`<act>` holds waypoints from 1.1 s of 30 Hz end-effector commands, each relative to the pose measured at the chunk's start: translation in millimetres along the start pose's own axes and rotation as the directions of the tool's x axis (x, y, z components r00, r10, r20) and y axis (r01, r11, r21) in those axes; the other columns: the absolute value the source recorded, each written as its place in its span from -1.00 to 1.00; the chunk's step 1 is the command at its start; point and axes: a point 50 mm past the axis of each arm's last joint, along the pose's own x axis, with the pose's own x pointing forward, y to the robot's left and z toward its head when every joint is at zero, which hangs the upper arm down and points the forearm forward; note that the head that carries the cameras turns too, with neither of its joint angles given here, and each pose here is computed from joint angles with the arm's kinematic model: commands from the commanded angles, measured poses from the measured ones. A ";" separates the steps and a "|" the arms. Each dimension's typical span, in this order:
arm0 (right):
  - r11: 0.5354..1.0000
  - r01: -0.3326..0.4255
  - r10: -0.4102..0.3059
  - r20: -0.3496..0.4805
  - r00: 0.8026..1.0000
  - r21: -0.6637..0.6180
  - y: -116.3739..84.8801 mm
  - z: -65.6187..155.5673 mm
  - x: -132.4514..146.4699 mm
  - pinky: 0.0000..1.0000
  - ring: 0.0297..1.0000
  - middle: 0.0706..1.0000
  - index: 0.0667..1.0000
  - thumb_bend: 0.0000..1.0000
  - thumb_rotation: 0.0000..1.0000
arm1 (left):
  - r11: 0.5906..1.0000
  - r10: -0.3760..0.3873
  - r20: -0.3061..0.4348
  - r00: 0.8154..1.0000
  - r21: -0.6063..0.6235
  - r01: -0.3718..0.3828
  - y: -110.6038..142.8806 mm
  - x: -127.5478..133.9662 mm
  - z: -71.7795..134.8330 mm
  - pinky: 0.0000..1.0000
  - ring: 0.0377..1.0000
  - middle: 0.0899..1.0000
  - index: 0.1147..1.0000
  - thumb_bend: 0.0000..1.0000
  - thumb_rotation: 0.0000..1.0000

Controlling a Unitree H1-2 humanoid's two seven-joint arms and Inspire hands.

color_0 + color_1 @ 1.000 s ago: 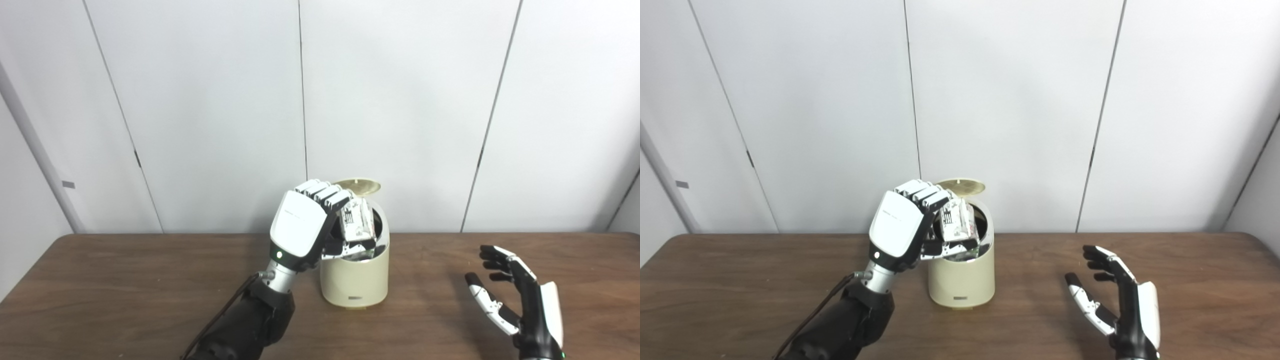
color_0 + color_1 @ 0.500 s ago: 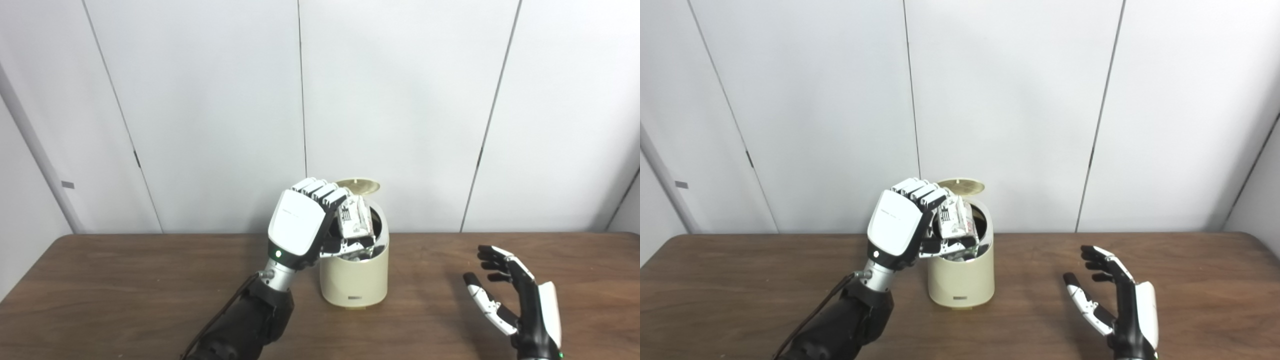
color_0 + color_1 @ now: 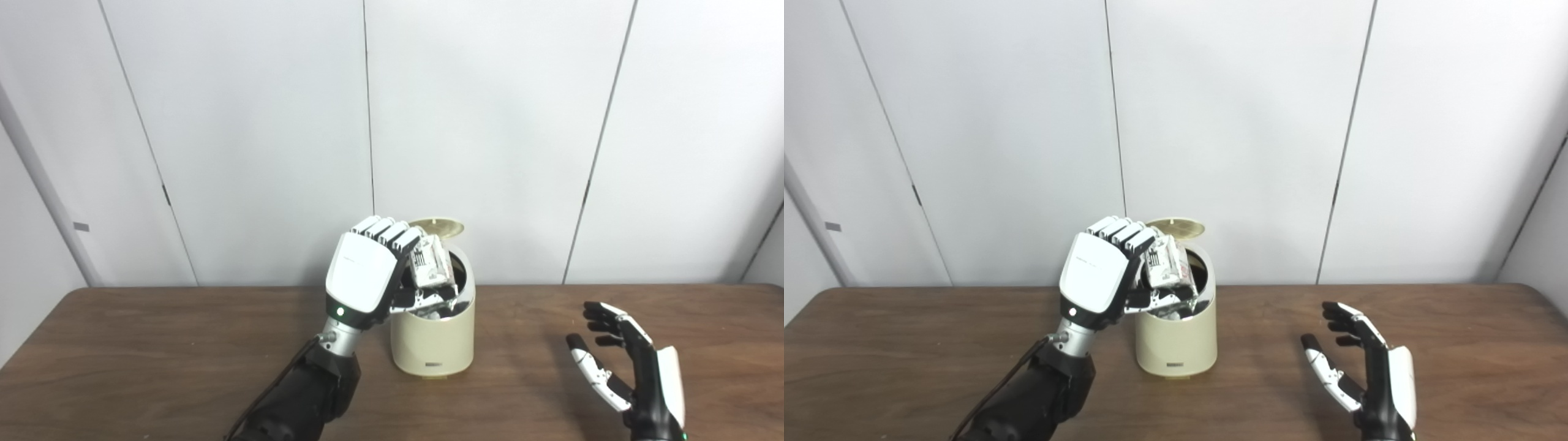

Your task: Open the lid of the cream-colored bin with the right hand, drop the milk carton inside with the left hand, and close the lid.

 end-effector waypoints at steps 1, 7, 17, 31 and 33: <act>0.999 -0.043 0.044 -0.073 0.996 0.018 14.2 -12.3 -32.9 0.16 0.32 0.35 0.39 -0.50 -0.05 | 0.997 0.019 -0.045 0.999 0.075 -0.015 7.3 18.9 -16.3 -0.21 -0.11 -0.18 -0.11 0.01 -1.00; 0.999 -0.044 0.045 -0.073 0.996 0.015 14.0 -12.3 -32.2 0.16 0.32 0.35 0.39 -0.49 -0.02 | 0.998 -0.005 -0.070 0.998 0.056 0.008 4.4 16.9 -15.4 -0.29 -0.11 -0.19 -0.11 0.01 -1.00; 0.999 -0.045 0.047 -0.078 0.996 0.020 14.0 -12.0 -31.9 0.17 0.32 0.35 0.39 -0.49 -0.08 | 0.997 -0.002 -0.084 0.997 0.073 0.009 5.3 16.1 -16.5 -0.34 -0.12 -0.19 -0.11 0.01 -1.00; 0.999 -0.043 0.044 -0.078 0.996 0.021 15.1 -10.5 -32.1 0.17 0.32 0.35 0.40 -0.48 -0.02 | 0.997 -0.002 -0.086 0.996 0.076 0.008 10.1 19.8 -19.8 -0.39 -0.16 -0.22 -0.08 0.01 -1.00; 0.999 -0.040 0.041 -0.075 0.996 0.018 15.3 -10.4 -32.1 0.16 0.32 0.35 0.39 -0.48 -0.05 | 0.998 0.006 -0.067 0.998 0.067 -0.002 10.0 20.2 -18.7 -0.44 -0.17 -0.21 -0.08 0.01 -1.00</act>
